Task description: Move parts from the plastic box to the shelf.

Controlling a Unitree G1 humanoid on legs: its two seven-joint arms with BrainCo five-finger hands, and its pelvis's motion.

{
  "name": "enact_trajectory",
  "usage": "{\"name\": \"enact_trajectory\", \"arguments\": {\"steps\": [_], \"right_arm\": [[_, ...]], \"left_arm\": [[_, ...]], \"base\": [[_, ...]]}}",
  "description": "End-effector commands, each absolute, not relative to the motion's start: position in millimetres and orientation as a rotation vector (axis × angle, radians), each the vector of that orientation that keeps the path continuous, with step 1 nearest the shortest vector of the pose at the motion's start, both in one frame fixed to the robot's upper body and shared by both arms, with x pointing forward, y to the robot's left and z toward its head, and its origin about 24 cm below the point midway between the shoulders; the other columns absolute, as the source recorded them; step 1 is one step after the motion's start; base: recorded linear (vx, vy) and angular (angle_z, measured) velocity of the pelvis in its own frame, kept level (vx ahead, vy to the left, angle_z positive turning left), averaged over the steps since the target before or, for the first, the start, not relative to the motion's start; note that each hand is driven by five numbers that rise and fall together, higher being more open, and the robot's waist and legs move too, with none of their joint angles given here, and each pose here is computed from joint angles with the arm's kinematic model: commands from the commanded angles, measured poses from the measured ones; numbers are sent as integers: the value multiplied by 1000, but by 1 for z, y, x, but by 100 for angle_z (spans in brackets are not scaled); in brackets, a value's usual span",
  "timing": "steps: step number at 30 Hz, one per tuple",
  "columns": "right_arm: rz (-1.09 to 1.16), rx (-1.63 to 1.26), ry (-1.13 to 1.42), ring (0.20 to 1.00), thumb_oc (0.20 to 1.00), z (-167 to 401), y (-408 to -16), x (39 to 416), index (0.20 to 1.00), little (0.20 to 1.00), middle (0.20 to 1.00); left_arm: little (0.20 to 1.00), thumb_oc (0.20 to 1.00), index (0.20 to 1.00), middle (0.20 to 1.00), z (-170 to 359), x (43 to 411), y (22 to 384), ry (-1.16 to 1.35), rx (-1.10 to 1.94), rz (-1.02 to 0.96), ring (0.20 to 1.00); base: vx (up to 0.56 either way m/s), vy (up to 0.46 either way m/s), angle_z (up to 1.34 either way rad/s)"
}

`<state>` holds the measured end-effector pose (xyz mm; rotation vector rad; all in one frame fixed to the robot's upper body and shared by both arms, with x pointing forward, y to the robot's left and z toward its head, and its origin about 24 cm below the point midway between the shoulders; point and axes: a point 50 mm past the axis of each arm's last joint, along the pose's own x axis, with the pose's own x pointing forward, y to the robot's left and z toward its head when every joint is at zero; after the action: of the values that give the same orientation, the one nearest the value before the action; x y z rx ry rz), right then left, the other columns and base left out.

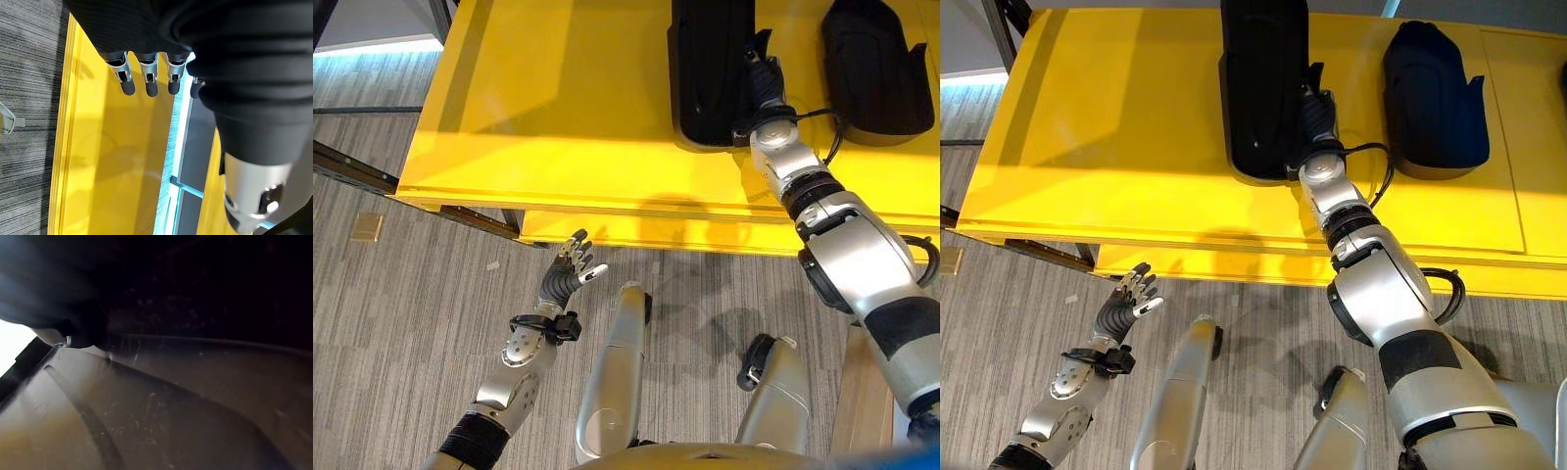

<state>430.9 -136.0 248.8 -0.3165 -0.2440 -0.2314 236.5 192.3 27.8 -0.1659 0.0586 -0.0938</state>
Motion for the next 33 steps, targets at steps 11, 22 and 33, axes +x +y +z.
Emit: {"name": "enact_trajectory", "arguments": {"steps": [11, 22, 33], "right_arm": [[-260, -152, -269, 200, 200, 268, -131, 431, 200, 200, 200], [-235, -228, -293, 1000, 1000, 270, -122, 430, 1000, 1000, 1000], [-112, -93, -456, 1000, 1000, 289, -86, 418, 1000, 1000, 1000]], "left_arm": [[1000, 1000, 1000, 1000, 50, 236, 192, -35, -142, -145, 1000], [1000, 1000, 1000, 1000, 48, 235, 193, -28, -139, -137, 1000], [1000, 1000, 1000, 1000, 43, 237, 199, -16, -165, -83, 1000]], "base": [[0, 0, 0], [0, 0, 0], [1, 0, -2]]}}
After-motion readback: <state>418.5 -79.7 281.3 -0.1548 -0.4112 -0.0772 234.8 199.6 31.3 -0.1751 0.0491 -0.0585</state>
